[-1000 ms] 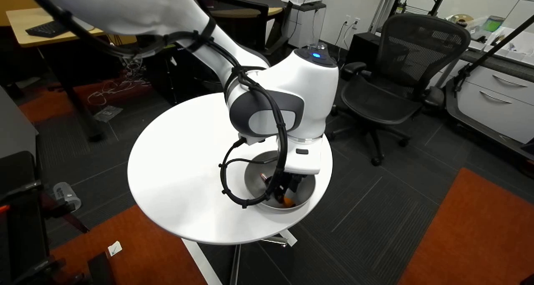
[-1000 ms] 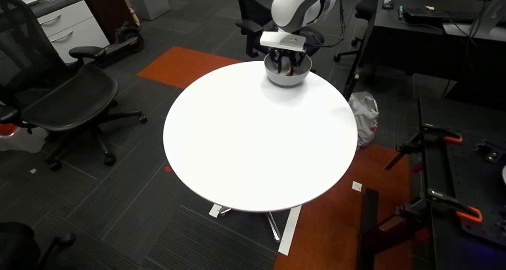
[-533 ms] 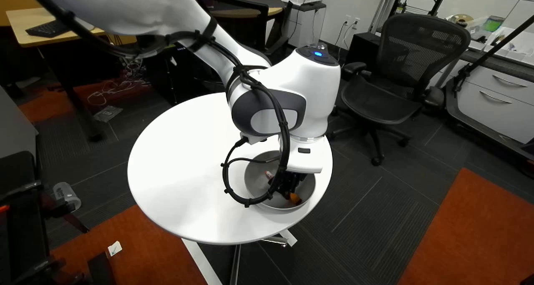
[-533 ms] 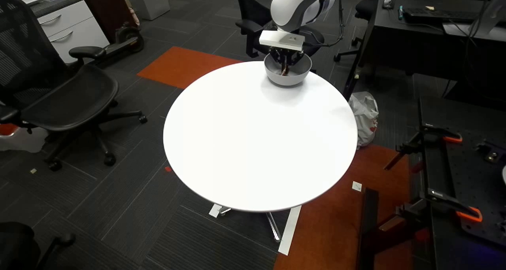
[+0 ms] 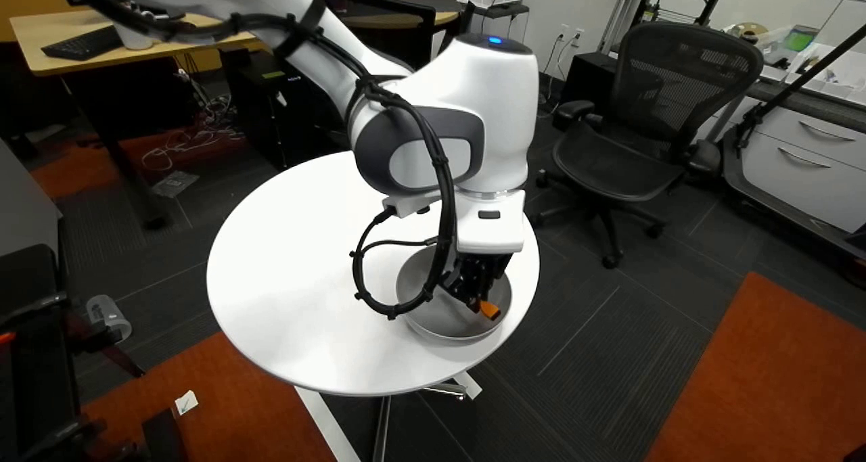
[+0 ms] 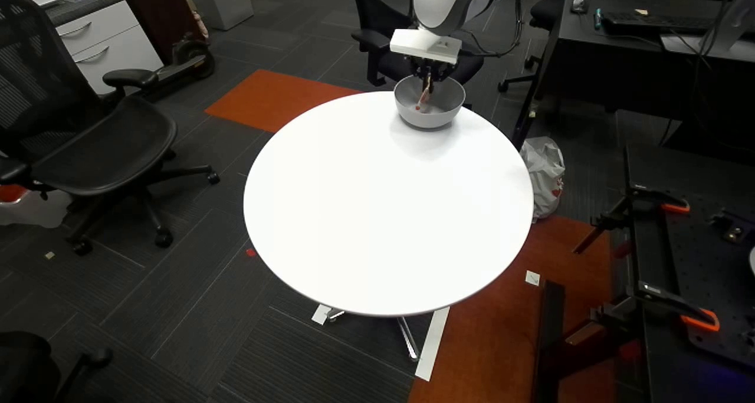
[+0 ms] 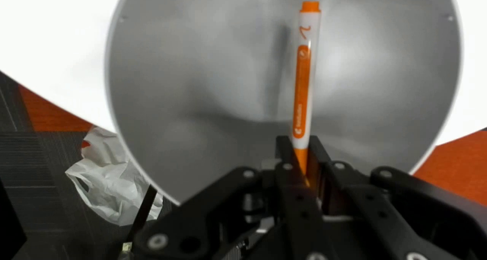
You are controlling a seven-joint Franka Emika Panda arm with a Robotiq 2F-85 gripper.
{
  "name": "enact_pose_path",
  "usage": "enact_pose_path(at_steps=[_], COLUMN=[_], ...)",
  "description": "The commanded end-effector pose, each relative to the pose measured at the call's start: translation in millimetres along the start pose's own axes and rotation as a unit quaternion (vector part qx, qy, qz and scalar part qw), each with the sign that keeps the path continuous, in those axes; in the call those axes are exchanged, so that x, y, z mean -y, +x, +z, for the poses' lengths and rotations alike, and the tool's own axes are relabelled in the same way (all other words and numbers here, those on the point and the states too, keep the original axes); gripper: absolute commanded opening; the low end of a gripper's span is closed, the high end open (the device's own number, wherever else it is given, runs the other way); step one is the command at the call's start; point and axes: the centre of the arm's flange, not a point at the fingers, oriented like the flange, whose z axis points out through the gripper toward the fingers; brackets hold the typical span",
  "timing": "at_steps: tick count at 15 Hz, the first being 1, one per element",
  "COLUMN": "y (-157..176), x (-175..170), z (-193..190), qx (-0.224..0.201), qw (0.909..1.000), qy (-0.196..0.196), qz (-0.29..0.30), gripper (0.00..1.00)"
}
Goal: Take the orange marker out of the grey bowl and place it on the table
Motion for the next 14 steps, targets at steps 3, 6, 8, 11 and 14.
enact_pose_path(at_steps=[3, 6, 8, 11, 14], y=[-17.9, -30.7, -43.0, -73.7, -117.5], x=[-45.5, -51.9, -49.4, -42.3, -36.5], z=[-78.1, -109.2, -123.5, -140.0, -142.4], qx=[-0.049, -0.08, -0.088, -0.082, -0.059], qw=[0.9972, 0.9924, 0.9879, 0.9821, 0.9802], qy=[0.047, 0.072, 0.097, 0.121, 0.121], qz=[-0.031, -0.058, -0.083, -0.119, -0.145], gripper=[0.03, 0.03, 0.03, 0.03, 0.03])
